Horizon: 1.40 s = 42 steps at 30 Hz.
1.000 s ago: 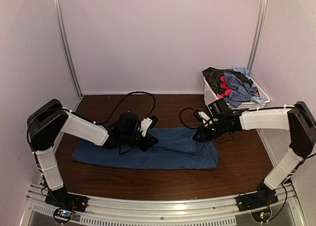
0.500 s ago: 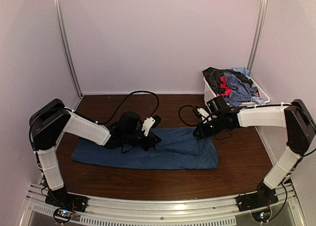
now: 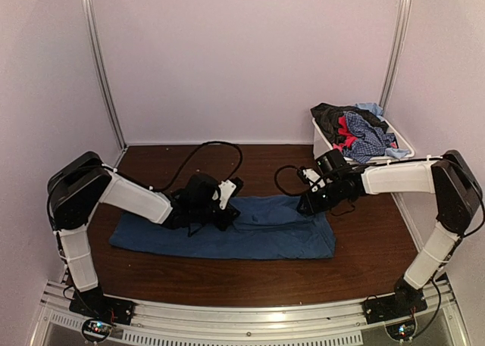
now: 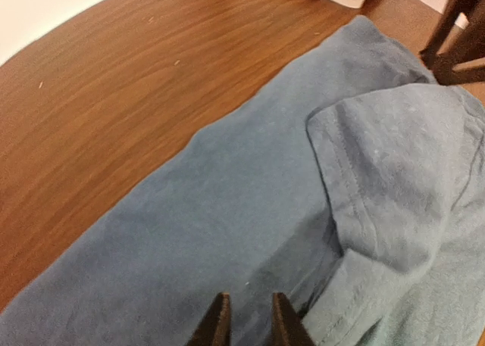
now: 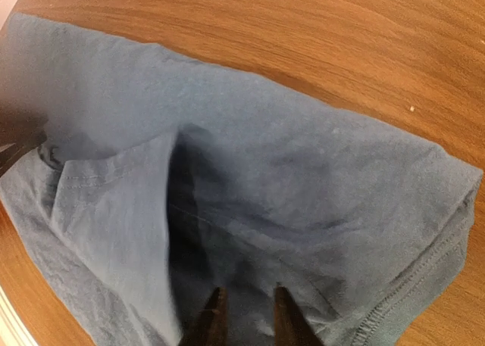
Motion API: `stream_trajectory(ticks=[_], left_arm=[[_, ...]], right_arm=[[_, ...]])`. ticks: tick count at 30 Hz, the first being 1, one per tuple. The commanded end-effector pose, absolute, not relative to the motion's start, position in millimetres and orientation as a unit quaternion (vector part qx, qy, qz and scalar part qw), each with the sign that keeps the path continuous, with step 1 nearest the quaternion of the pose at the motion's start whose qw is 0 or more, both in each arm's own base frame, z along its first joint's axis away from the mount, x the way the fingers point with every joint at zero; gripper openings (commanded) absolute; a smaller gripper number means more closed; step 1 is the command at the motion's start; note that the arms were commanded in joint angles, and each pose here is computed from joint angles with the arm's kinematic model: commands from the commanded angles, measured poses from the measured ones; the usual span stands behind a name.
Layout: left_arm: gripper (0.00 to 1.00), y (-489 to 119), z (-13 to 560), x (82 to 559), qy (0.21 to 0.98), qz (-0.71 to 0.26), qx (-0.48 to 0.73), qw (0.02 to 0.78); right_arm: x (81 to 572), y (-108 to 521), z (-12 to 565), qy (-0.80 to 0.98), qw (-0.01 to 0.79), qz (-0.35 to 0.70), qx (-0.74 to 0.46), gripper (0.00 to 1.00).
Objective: Fold and stack the mixed laundry pile
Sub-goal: Fold the 1/3-folded T-shirt at the center of the board.
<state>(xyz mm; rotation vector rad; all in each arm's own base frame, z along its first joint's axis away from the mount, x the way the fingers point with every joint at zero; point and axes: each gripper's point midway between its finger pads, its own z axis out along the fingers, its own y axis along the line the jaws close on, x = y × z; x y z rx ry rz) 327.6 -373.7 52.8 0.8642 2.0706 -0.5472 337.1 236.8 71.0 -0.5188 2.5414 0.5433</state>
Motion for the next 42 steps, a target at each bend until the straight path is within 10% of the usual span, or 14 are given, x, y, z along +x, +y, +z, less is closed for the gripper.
stream_trajectory(ticks=[1, 7, 34, 42], left_arm=[[0.27, -356, 61, 346, 0.838, -0.152, 0.314, 0.419], [0.43, -360, 95, 333, 0.822, -0.189, 0.33, 0.424], [0.38, -360, 27, 269, 0.842, -0.262, 0.383, 0.275], [0.43, -304, 97, 336, 0.863, -0.267, 0.257, 0.344]], right_arm=[[348, 224, 88, 0.936, 0.26, 0.163, -0.173, 0.5], [331, 232, 130, 0.921, 0.284, 0.2, -0.175, 0.6], [268, 239, 14, 0.954, 0.129, 0.209, -0.171, 0.37], [301, 250, 71, 0.948, 0.205, 0.18, -0.166, 0.43]])
